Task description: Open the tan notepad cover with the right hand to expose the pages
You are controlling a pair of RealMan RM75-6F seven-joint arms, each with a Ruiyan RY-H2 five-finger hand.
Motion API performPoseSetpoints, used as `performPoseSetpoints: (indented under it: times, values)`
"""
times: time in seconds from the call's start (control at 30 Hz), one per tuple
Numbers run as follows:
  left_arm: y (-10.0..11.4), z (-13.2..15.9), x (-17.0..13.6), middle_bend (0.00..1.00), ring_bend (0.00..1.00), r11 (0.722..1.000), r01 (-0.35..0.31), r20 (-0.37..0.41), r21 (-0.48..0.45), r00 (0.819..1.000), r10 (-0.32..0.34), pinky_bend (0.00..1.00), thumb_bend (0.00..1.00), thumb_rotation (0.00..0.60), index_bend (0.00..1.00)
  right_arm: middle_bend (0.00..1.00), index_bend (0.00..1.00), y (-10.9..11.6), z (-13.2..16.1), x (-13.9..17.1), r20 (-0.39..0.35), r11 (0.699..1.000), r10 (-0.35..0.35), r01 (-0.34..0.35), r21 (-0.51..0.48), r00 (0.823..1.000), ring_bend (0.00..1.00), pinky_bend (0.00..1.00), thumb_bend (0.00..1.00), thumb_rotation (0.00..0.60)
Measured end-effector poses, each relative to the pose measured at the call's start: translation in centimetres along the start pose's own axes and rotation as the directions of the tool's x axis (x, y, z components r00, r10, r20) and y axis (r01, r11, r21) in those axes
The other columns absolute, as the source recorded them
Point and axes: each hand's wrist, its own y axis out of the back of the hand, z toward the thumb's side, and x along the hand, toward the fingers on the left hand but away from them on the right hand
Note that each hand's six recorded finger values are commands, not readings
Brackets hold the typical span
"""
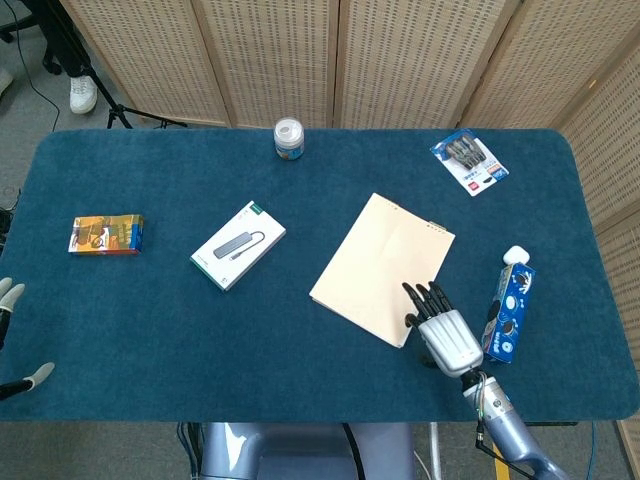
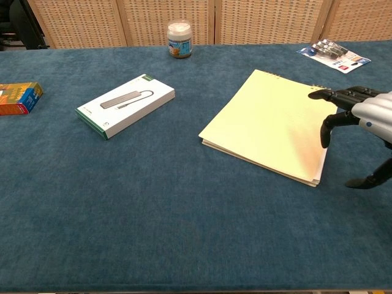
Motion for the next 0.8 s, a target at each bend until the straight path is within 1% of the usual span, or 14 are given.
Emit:
performPoseSetpoints:
  times: [0.07,0.17,0.27,0.4,0.7,0.8]
  values:
    - [0.0,0.0,0.0,0.00,0.00,1.000,0.001,0.000,0.001,1.000,-0.001,0.00,0.05,0.600,0.00,0.00,0.43,-0.1,0.0,-0.1,0.004,1.000,0.004,-0.004,0.001,1.000,0.00,0.00,0.16,0.600]
    - [0.0,0.0,0.0,0.00,0.00,1.000,0.000,-0.002,0.003,1.000,0.000,0.00,0.05,0.600,0.00,0.00,0.44,-0.3,0.0,-0.2,0.006,1.000,0.011,-0.011,0.002,1.000,0.00,0.00,0.20,0.600]
    - [-0.1,0.0,0.1,0.00,0.00,1.000,0.002,-0.002,0.005,1.000,-0.002,0.00,0.05,0.600,0.00,0.00,0.44,-0.4,0.0,-0.3,0.007,1.000,0.015,-0.015,0.001,1.000,0.00,0.00,0.21,0.600]
    - [-0.1,0.0,0.1,0.00,0.00,1.000,0.004,-0.003,0.007,1.000,-0.004,0.00,0.05,0.600,0.00,0.00,0.45,-0.5,0.1,-0.4,0.006,1.000,0.018,-0.018,-0.002,1.000,0.00,0.00,0.26,0.600]
    - [-0.1,0.0,0.1,0.00,0.00,1.000,0.001,-0.003,0.006,1.000,-0.001,0.00,0.05,0.600,0.00,0.00,0.46,-0.8,0.4,-0.7,0.002,1.000,0.020,-0.020,0.003,1.000,0.00,0.00,0.26,0.600]
    - [-0.1,0.0,0.1,0.00,0.00,1.000,0.001,-0.003,0.005,1.000,-0.001,0.00,0.05,0.600,0.00,0.00,0.48,-1.1,0.4,-0.8,0.005,1.000,0.026,-0.026,0.006,1.000,0.00,0.00,0.29,0.600]
